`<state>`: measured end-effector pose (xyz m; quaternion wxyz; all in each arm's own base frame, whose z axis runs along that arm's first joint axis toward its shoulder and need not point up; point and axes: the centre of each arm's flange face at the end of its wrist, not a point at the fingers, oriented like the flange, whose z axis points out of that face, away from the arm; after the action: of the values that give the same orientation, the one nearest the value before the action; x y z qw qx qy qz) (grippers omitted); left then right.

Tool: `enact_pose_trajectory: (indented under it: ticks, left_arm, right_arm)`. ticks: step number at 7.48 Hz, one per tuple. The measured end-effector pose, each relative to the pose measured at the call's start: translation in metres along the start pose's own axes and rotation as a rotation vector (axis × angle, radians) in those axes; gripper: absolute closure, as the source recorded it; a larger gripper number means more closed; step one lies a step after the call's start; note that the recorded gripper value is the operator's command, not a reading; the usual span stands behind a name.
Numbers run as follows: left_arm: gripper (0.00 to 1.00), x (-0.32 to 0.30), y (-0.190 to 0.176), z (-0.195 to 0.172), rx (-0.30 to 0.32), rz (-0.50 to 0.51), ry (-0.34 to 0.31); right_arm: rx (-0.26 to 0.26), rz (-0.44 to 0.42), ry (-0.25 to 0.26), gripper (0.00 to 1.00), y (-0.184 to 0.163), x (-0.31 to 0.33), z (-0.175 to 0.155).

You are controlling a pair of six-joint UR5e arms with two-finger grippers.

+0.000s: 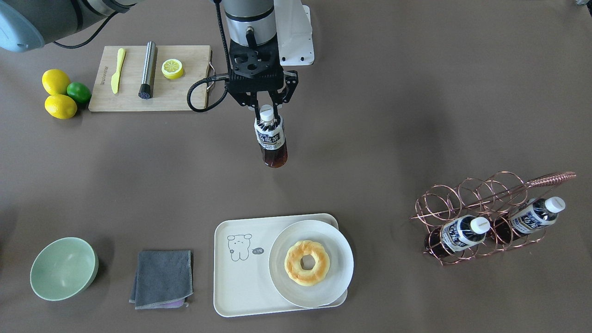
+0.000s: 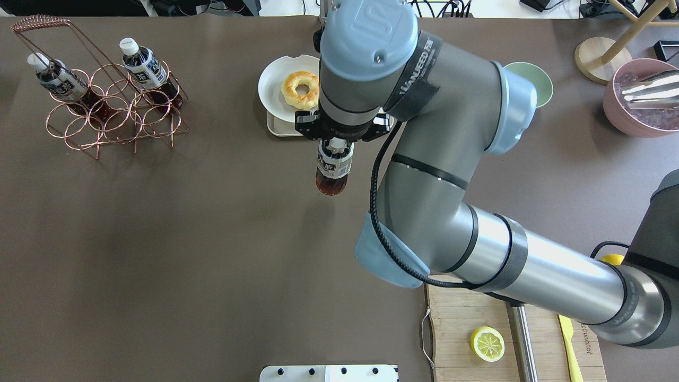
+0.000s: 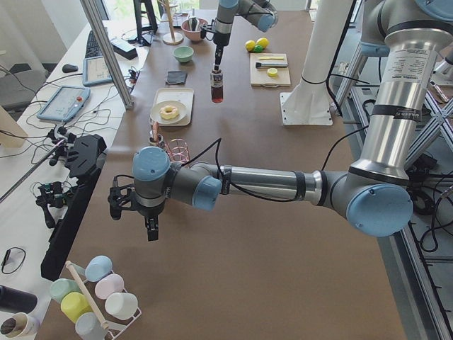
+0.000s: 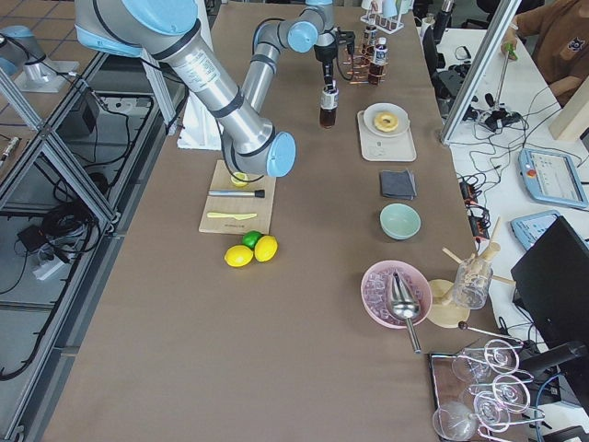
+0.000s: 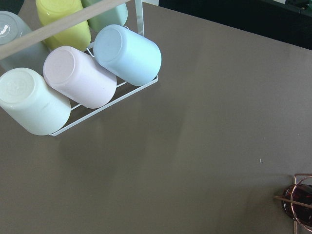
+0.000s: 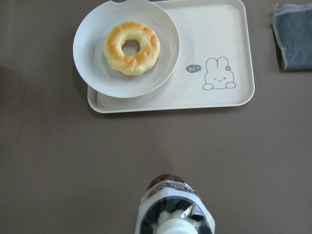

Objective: Place tea on tray
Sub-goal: 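Lift the bottle with the right gripper and carry it onto the tray, then lower the bottle onto the tray beside the plate and open the right gripper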

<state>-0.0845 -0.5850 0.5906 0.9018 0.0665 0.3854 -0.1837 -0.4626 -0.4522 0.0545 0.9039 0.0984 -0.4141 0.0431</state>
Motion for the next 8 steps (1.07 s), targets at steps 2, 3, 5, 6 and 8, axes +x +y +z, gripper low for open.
enact_pose_trajectory:
  ticks: [2,3,5,6,8]
  left_arm:
    - [0.03,0.001,0.0,-0.001,0.001,0.002,0.003]
    - [0.03,0.001,0.0,-0.001,0.003,0.004,0.003]
    - [0.03,0.006,-0.004,-0.004,0.009,0.008,0.004]
    - [0.03,0.01,-0.007,-0.006,0.013,0.012,0.006]
    - [0.03,0.018,-0.012,-0.009,0.02,0.02,0.008]
  right_arm:
    - [0.002,0.025,0.0,1.0,-0.047,0.017,-0.017]
    - [-0.002,0.031,0.017,1.0,-0.075,0.018,-0.017]
    - [-0.011,0.042,0.071,1.0,-0.145,0.019,-0.015]
    - [-0.012,0.039,0.101,1.0,-0.178,0.023,-0.012]
    - [0.004,0.037,0.122,1.0,-0.231,0.046,0.011]
